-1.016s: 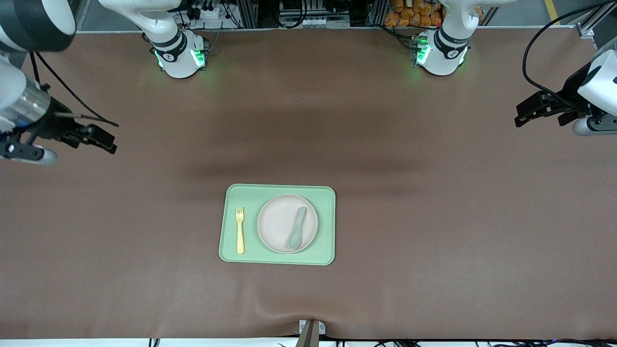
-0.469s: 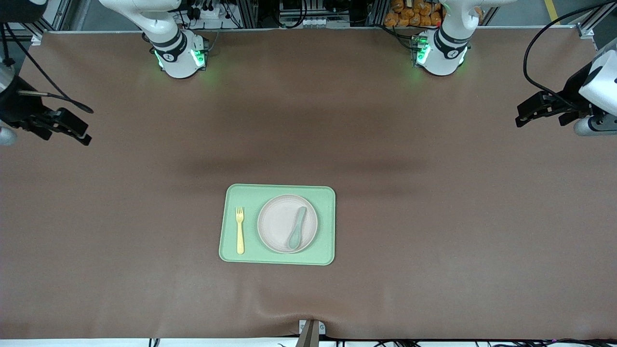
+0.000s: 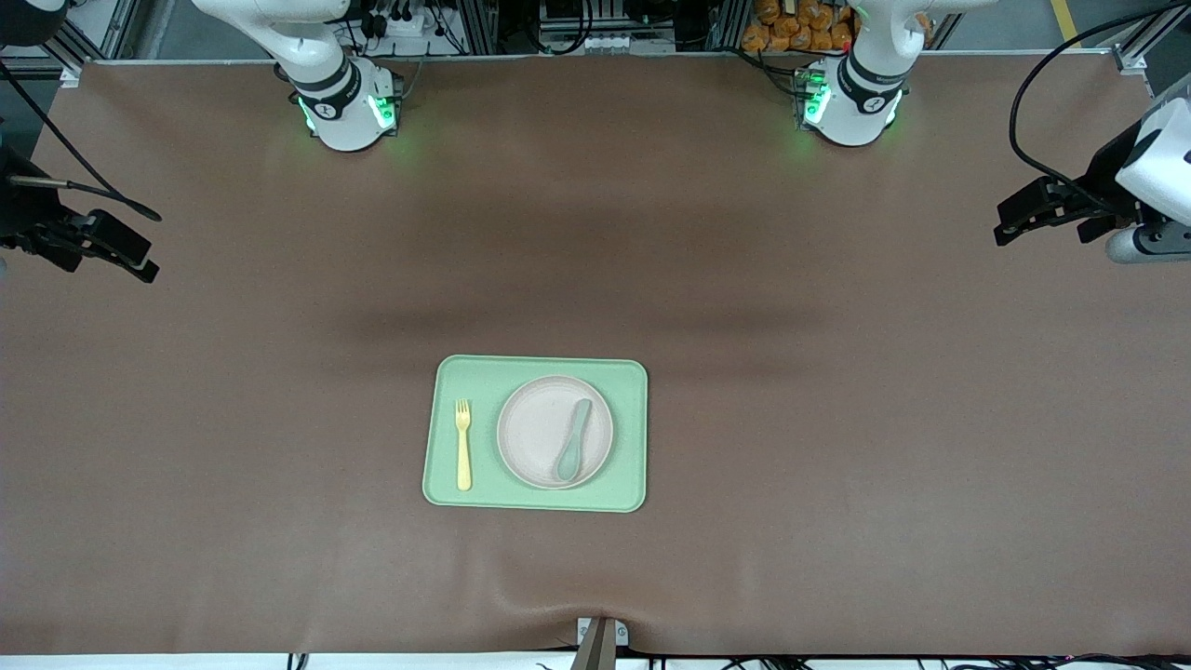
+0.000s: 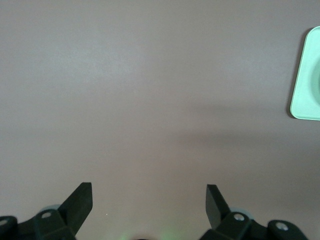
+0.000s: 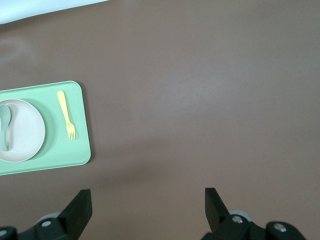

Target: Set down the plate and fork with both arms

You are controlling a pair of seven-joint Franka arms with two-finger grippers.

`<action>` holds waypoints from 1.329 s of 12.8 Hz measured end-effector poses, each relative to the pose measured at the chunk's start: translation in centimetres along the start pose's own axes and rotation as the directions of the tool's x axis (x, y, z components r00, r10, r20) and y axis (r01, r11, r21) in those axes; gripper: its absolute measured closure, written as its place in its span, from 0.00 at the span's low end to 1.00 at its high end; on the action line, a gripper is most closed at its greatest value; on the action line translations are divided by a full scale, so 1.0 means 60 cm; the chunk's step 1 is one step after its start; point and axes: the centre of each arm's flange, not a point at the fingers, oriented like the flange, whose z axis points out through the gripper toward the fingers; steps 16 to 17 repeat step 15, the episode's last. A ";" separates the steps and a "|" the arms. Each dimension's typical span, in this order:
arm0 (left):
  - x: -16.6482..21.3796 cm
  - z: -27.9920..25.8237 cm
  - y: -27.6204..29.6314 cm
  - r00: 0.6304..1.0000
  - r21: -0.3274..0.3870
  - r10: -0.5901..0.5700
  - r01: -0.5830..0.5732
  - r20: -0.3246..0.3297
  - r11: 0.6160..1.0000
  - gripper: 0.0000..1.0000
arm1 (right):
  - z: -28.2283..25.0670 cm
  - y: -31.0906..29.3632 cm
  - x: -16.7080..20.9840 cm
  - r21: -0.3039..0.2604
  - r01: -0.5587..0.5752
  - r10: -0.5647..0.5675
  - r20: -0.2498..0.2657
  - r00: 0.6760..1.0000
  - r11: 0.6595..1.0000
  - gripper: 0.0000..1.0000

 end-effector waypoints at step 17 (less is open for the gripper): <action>-0.008 -0.025 0.005 1.000 -0.001 0.021 -0.022 -0.023 1.000 0.00 | 0.007 0.008 -0.009 0.002 0.047 -0.047 0.059 0.997 0.999 0.00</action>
